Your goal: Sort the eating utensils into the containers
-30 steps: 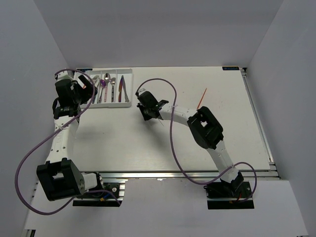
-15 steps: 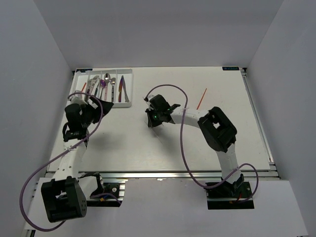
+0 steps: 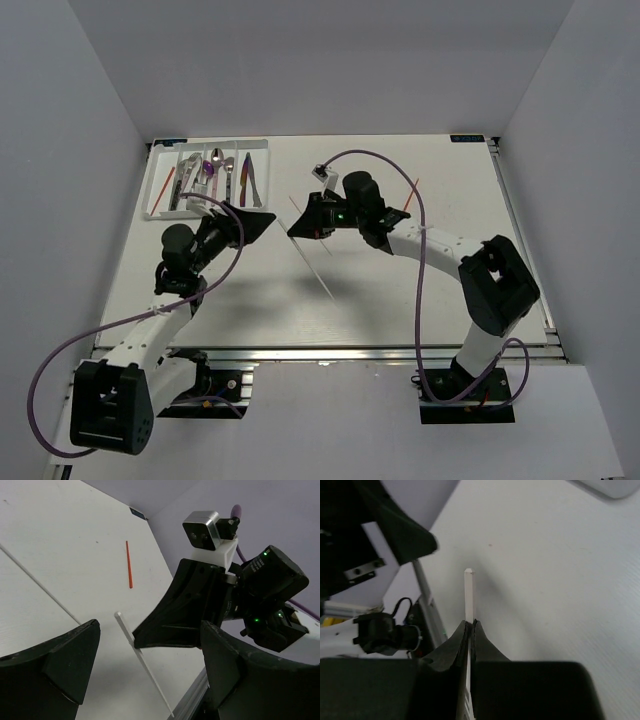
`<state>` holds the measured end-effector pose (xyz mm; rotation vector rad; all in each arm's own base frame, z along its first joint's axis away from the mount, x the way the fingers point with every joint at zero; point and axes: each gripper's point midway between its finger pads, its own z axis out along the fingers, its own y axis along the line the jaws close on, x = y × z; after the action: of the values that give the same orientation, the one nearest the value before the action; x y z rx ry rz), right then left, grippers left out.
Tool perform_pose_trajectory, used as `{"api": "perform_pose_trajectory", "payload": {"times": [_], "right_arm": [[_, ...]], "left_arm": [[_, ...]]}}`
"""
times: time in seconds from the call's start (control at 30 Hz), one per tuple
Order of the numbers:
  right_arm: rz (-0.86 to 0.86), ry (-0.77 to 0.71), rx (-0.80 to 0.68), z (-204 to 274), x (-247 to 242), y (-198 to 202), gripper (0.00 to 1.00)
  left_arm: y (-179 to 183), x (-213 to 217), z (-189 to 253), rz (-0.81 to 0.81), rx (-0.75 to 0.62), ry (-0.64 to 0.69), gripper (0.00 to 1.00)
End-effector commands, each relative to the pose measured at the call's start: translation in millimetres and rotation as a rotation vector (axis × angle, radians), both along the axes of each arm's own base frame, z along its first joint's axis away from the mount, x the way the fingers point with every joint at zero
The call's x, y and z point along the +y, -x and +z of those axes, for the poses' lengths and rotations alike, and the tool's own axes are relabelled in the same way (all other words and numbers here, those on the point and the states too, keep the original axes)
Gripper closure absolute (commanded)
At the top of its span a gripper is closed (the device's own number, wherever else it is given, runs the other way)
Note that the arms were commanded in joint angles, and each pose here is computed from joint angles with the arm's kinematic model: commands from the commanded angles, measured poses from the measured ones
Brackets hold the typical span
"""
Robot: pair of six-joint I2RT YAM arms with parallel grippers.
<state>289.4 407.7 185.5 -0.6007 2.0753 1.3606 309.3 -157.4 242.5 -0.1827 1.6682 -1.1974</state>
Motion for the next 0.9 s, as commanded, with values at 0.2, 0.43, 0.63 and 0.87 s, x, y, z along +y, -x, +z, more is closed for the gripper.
{"api": "perform_pose_trajectory", "payload": {"times": [0.2,0.43,0.63,0.87], "right_arm": [[0.209,-0.281,-0.001,79,4,48,1.0],[0.2,-0.303,-0.01,87,5,46,1.0],[0.168,-0.3,-0.013,88,10,35,1.0],[0.171,-0.32,-0.014,98,15,31,1.0]], "left_arm": [[0,-18,21,-0.048,-0.109,0.052,0.18],[2,-29,17,-0.086,-0.082,0.062,0.29],[8,-35,26,-0.127,-0.102,0.1,0.39],[6,-40,26,-0.151,-0.094,0.102,0.65]]}}
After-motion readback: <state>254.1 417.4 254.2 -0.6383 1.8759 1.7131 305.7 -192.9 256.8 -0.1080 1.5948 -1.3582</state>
